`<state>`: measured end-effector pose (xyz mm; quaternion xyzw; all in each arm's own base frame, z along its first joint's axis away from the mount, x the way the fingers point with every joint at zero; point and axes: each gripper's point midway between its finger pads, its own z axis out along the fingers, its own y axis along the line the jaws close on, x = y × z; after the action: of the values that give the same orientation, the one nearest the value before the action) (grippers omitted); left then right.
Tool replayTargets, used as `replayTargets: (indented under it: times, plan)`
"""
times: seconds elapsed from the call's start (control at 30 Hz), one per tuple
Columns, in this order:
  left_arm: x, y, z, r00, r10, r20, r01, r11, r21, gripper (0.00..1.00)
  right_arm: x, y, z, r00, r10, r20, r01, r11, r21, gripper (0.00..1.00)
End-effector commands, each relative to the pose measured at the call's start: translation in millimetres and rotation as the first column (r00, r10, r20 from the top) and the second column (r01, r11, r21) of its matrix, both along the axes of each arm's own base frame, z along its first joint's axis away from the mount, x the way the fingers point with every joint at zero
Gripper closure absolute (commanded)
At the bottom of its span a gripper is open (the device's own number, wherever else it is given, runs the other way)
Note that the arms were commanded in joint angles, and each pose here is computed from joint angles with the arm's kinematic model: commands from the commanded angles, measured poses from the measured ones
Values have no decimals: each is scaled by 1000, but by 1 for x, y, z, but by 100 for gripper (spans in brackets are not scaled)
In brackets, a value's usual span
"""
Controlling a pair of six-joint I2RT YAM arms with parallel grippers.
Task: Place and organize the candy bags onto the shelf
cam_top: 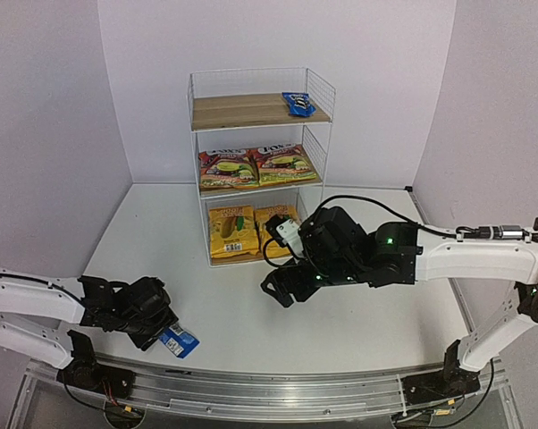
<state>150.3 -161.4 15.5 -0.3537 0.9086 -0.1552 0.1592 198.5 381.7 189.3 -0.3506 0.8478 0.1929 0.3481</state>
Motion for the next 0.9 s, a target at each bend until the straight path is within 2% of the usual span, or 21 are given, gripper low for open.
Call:
replayTargets:
  times: [0.0, 0.1, 0.23, 0.33, 0.5, 0.7, 0.77, 0.87]
  plan:
    - [-1, 4, -10, 998, -19, -68, 27, 992, 121, 32, 6, -3, 7, 999, -37, 30, 37, 999, 23, 12]
    - [2, -2, -18, 994, -42, -96, 56, 988, 143, 37, 7, -6, 7, 998, -46, 37, 45, 999, 21, 12]
    - [4, -7, -26, 989, -67, -133, 88, 983, 163, 54, 7, -11, 7, 997, -60, 43, 59, 998, 20, 12]
    - [6, -11, -25, 985, -82, -151, 109, 977, 185, 62, 6, -14, 5, 997, -64, 41, 63, 998, 16, 12]
    - [10, -24, -13, 975, -142, -172, 173, 967, 186, 70, 2, -15, 0, 999, -36, 34, 36, 999, 5, 11]
    - [9, -49, 14, 938, -280, -206, 309, 943, 125, 80, -16, -8, -8, 996, 89, -1, -89, 996, 4, 13]
    - [6, -60, 21, 918, -334, -214, 356, 931, 76, 80, -26, -1, -10, 987, 157, -24, -157, 987, 27, 14]
    - [-3, -84, 31, 880, -417, -227, 413, 908, -69, 83, -39, 8, -9, 968, 250, -33, -248, 967, 60, 15]
